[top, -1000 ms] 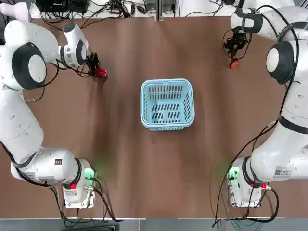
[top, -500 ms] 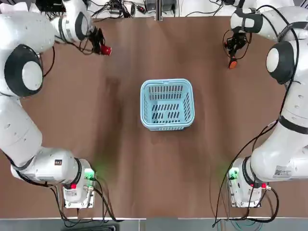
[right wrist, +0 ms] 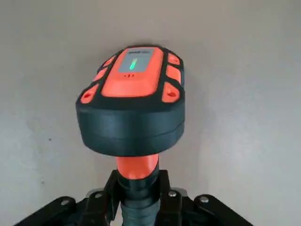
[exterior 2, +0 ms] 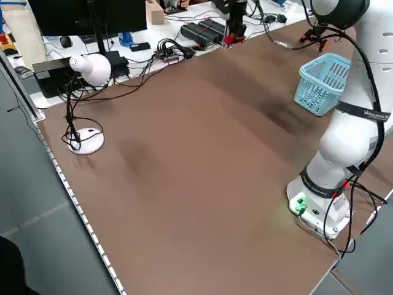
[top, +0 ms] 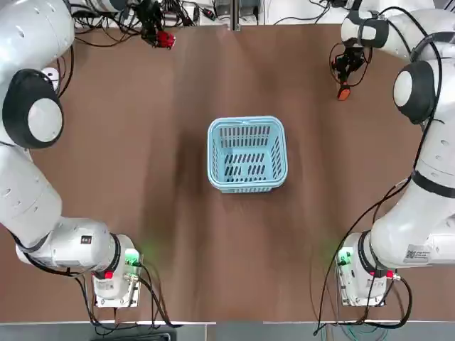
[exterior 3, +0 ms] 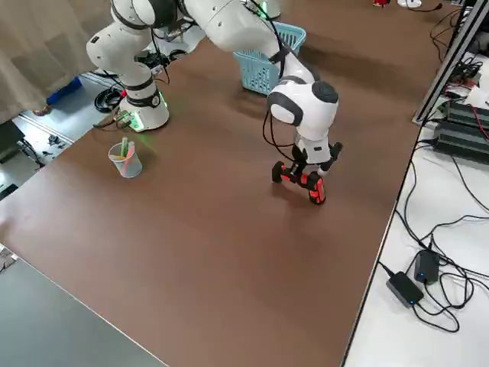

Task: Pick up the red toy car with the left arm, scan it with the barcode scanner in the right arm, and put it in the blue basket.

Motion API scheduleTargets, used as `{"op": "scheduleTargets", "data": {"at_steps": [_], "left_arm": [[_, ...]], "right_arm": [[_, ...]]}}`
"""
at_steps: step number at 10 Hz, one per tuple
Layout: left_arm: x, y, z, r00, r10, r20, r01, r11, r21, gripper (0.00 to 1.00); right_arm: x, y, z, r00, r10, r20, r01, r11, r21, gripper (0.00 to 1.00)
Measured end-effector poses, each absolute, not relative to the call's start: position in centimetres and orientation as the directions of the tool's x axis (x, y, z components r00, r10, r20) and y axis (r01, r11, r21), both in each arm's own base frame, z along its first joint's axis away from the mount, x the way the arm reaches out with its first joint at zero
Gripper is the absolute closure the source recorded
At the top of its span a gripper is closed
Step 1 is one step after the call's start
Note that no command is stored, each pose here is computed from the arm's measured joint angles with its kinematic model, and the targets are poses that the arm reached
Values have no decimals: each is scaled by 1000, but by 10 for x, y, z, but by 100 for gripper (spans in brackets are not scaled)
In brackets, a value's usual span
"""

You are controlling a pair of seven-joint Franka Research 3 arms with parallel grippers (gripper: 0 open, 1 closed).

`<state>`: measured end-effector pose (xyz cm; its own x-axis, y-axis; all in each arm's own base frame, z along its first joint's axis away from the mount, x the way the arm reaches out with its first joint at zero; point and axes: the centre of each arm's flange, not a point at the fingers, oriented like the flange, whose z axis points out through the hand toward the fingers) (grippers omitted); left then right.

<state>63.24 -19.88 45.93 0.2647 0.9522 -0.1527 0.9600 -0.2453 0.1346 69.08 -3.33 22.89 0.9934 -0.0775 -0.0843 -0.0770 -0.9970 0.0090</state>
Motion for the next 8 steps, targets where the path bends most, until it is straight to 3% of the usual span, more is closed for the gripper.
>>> {"op": "scheduleTargets", "data": {"at_steps": [6,8], "left_arm": [[592,-296,533,325,939,-115,942,-310,132,56],[585,-313,548,246,963,-114,964,-231,129,56]], "right_arm": [[693,10,300,974,-91,-209,-130,-975,-179,63],[679,47,341,962,-33,-272,-111,-955,-277,63]]}}
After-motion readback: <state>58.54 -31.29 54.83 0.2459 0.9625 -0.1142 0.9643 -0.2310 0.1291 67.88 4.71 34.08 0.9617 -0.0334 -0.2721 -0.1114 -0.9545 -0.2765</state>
